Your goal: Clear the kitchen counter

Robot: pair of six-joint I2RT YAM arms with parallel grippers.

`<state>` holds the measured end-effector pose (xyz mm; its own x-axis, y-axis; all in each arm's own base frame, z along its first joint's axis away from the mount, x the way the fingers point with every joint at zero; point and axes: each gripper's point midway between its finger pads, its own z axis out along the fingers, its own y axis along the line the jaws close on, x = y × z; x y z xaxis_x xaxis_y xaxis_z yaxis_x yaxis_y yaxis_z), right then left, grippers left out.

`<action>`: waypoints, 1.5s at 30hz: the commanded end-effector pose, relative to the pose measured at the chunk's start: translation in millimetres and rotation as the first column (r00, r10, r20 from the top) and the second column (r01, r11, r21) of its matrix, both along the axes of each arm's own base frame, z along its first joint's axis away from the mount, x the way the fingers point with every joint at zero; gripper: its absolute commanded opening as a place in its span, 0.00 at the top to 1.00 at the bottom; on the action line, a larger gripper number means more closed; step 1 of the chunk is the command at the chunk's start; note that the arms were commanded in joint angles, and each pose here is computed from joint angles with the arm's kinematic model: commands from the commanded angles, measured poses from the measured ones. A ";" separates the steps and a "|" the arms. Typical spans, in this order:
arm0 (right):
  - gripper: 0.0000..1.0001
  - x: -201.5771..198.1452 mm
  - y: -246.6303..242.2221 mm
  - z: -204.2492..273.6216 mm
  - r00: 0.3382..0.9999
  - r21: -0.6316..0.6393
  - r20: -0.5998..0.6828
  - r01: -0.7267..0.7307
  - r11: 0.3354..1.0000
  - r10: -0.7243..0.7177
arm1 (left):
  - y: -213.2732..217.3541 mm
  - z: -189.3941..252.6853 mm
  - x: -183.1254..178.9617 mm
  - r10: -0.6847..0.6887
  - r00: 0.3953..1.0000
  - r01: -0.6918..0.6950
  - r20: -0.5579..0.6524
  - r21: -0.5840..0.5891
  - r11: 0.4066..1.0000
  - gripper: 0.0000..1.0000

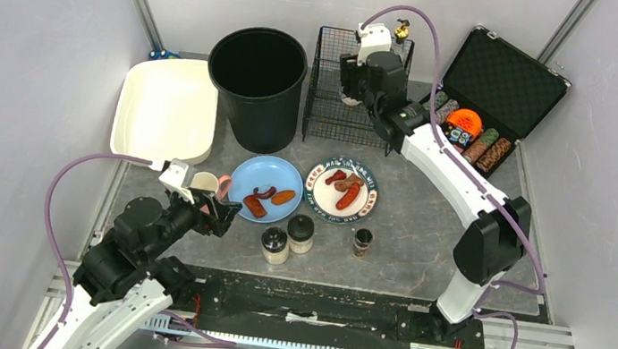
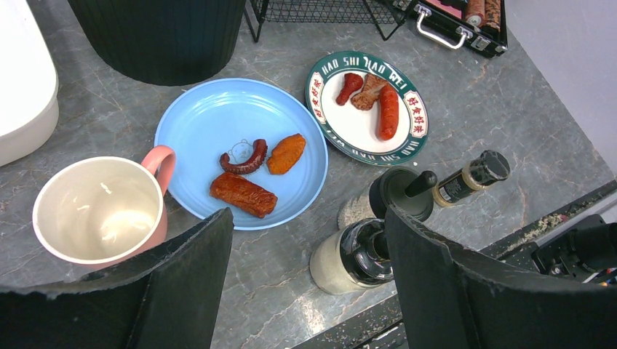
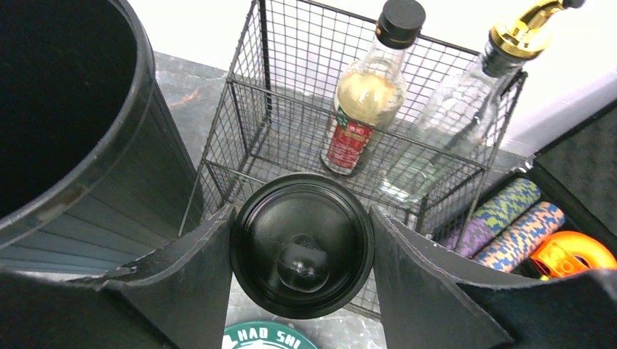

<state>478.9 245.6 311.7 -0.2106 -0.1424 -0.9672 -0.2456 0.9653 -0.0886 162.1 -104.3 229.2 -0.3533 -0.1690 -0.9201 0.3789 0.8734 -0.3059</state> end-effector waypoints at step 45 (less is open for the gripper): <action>1.00 105.3 63.1 -30.7 0.990 0.144 0.127 0.049 0.988 -0.067 | 3.7 0.9 7.8 0.023 0.999 -0.024 0.025 0.039 0.999 0.14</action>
